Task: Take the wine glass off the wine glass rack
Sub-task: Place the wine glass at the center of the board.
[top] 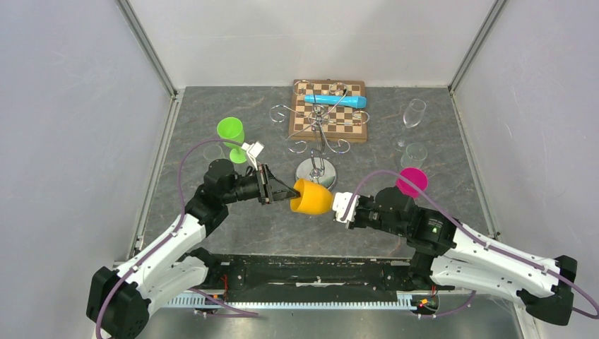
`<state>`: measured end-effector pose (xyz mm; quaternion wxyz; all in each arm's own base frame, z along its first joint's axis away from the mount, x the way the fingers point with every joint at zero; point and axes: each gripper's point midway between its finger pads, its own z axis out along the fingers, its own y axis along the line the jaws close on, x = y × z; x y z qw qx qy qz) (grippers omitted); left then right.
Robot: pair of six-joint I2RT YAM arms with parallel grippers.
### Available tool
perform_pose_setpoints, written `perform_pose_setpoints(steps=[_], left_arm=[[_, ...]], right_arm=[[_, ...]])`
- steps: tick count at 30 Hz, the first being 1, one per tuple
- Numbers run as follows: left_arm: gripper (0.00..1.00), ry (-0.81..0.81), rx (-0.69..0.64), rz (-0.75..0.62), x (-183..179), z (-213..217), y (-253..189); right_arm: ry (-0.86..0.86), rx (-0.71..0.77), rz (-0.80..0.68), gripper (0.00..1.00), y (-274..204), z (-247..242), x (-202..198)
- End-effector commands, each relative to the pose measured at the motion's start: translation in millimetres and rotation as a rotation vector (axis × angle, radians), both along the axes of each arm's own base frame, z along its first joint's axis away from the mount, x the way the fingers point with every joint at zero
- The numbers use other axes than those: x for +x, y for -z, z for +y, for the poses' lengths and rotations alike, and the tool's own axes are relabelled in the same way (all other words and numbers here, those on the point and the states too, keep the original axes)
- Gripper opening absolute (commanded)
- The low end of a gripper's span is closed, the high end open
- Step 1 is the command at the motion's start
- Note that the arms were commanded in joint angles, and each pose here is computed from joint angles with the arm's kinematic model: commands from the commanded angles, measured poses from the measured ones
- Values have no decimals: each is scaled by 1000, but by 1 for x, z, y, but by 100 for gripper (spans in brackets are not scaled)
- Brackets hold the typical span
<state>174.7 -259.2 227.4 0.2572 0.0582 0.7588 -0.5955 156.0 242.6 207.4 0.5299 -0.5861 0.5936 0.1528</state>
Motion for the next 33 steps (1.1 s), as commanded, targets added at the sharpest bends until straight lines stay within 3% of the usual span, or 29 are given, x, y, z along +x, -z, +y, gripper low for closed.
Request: perform_pose_setpoints(steps=[1,5,10,12,15,20,33], left_arm=[[33,42,-3,-6,-8,2,-4],[15,55,6,-7,-12,2,-1],[2,74,10,-1,-17,3,5],[2,88,0,-20,-19,3,3],[2,88,9,-7,-22,5,7],[2,48,94,-20,-19,13,14],[2,-193,421,-107,-6,67,6]], right_arm=[[13,116,-76,0,-48,11,9],[21,123,-77,0,-51,12,10],[34,126,-74,1,-51,14,13],[40,130,-73,6,-51,15,15],[39,136,-73,27,-53,16,15],[53,148,-72,45,-56,14,16],[80,251,-71,61,-76,-9,4]])
